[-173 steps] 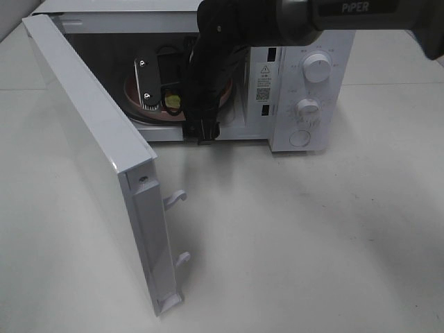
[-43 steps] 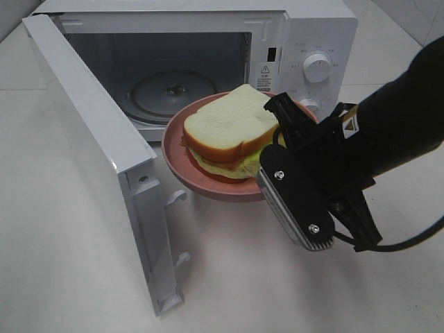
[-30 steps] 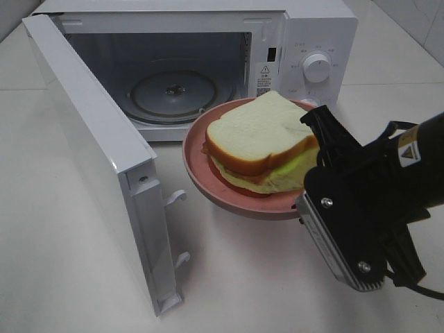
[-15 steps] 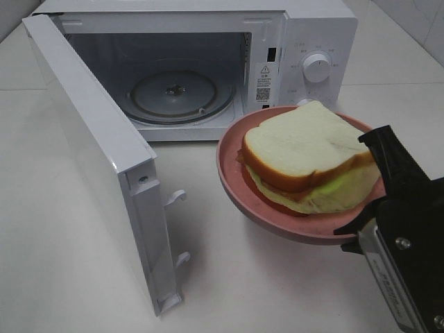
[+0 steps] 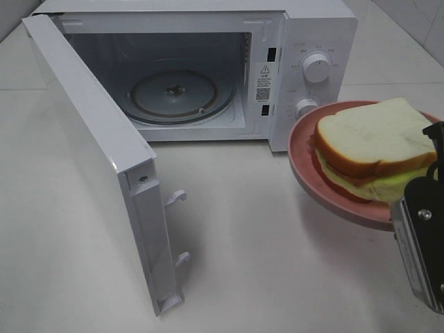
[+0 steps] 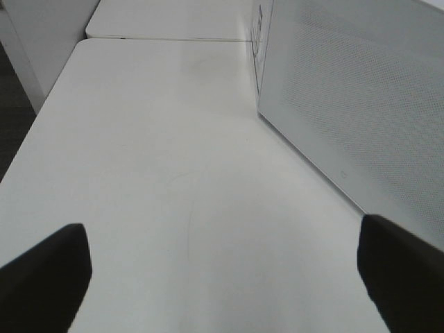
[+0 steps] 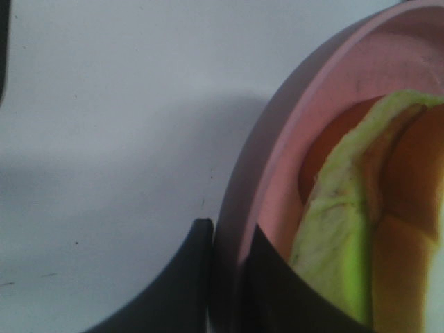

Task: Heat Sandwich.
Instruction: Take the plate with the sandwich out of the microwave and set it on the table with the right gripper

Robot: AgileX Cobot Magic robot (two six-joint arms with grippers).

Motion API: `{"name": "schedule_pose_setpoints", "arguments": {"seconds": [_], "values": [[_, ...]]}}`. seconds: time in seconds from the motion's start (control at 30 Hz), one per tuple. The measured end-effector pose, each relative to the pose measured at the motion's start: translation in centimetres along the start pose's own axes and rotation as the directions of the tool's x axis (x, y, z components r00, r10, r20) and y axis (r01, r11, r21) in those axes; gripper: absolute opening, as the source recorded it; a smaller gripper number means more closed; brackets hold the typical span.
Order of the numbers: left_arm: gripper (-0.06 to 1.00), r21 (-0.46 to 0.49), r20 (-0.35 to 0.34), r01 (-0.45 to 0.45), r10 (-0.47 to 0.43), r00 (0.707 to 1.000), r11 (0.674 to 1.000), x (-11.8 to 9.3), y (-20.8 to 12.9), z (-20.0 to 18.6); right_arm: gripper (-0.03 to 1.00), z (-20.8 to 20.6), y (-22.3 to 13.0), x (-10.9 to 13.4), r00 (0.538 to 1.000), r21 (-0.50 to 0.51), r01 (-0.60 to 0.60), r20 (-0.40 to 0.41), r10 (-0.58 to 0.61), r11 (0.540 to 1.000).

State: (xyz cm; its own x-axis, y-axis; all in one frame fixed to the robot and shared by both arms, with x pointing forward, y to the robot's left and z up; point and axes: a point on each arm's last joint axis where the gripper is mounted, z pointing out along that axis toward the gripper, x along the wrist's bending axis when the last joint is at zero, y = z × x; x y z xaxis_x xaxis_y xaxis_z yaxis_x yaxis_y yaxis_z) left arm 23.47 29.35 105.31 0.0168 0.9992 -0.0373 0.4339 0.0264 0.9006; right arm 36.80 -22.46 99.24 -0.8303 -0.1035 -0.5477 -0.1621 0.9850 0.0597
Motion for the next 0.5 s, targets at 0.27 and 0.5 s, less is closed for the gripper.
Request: {"name": "schedule_pose_setpoints", "arguments": {"seconds": [0.27, 0.5], "values": [[0.97, 0.0, 0.0, 0.0, 0.0, 1.0, 1.0, 0.0, 0.0, 0.0, 0.09, -0.1, -1.0, -0.6, 0.975, 0.097, -0.211, 0.086, 0.203, 0.973], [0.97, 0.0, 0.0, 0.0, 0.0, 1.0, 1.0, 0.0, 0.0, 0.0, 0.09, -0.2, -2.0, -0.7, 0.918, 0.171, -0.388, 0.161, 0.363, 0.906]]}}
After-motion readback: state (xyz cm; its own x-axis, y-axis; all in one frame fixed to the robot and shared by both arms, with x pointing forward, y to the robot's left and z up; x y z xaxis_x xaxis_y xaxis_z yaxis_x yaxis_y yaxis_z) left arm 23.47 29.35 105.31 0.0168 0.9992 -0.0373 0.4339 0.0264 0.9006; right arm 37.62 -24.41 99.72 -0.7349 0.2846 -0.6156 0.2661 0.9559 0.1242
